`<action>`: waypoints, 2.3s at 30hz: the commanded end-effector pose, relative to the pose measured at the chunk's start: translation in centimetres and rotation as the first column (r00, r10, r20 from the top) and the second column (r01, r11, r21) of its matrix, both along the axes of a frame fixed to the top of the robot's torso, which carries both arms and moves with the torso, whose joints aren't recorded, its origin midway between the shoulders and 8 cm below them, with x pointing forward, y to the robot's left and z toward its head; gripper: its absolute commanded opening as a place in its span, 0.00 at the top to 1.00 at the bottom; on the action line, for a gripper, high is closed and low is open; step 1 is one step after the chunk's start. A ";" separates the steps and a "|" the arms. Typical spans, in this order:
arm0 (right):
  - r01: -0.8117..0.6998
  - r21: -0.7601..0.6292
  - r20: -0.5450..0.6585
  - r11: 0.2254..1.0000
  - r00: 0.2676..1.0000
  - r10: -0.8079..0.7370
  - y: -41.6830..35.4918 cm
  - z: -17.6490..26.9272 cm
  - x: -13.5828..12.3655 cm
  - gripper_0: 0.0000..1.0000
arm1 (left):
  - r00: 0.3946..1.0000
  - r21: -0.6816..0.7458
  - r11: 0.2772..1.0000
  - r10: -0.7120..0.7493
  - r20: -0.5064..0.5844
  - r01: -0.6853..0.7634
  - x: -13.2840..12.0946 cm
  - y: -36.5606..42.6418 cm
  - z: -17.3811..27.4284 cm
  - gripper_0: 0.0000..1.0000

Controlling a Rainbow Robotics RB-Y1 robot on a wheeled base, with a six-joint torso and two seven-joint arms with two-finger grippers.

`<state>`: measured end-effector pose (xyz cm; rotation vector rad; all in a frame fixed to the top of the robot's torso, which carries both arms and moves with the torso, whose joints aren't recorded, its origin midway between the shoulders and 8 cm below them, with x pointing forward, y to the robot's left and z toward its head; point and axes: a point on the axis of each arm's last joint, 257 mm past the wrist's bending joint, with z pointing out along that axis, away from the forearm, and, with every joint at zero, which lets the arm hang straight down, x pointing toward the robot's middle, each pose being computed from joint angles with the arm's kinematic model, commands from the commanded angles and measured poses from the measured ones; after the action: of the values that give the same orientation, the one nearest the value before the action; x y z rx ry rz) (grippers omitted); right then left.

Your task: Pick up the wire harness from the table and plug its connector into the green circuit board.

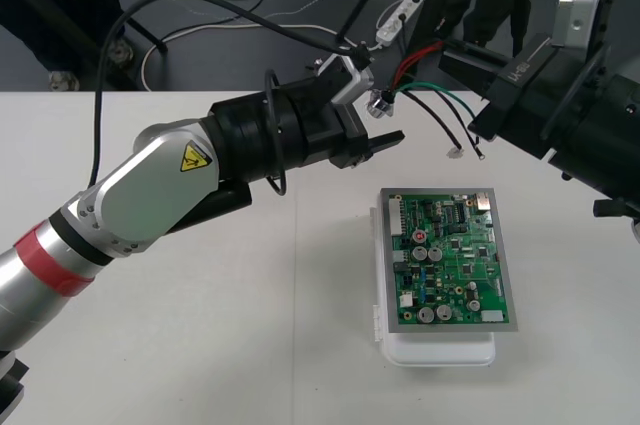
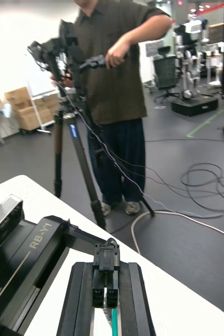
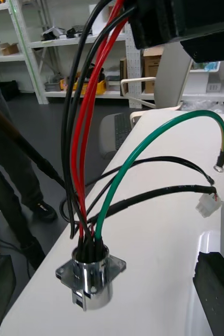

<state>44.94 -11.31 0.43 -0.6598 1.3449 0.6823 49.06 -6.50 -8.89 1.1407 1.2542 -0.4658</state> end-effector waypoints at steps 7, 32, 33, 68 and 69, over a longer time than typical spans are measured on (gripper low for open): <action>-0.088 0.006 0.081 0.996 0.993 0.087 -3.0 3.6 -2.6 1.00 | 0.993 -0.030 0.997 -0.069 -0.099 0.066 -2.9 1.9 1.2 0.00; -0.247 -0.136 0.150 0.959 0.952 0.267 -7.8 2.6 -12.7 1.00 | 0.932 -0.067 0.972 -0.235 -0.275 0.225 -11.1 6.0 2.4 0.00; -0.269 -0.136 0.131 0.953 0.949 0.287 -8.0 2.2 -13.1 1.00 | 0.927 -0.068 0.969 -0.247 -0.283 0.237 -11.6 6.2 2.4 0.00; -0.544 -0.139 0.333 0.827 0.761 0.556 -1.4 2.3 -17.3 1.00 | 0.840 -0.167 0.861 -0.506 -0.197 0.480 -20.0 11.7 5.1 0.00; -0.543 -0.143 0.335 0.827 0.760 0.557 -1.3 2.2 -17.3 1.00 | 0.838 -0.170 0.859 -0.510 -0.194 0.483 -20.1 11.7 5.2 0.00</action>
<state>27.94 -13.86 1.83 -1.1562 0.8951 0.9951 31.80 5.35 -4.23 1.2836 1.1727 -1.0271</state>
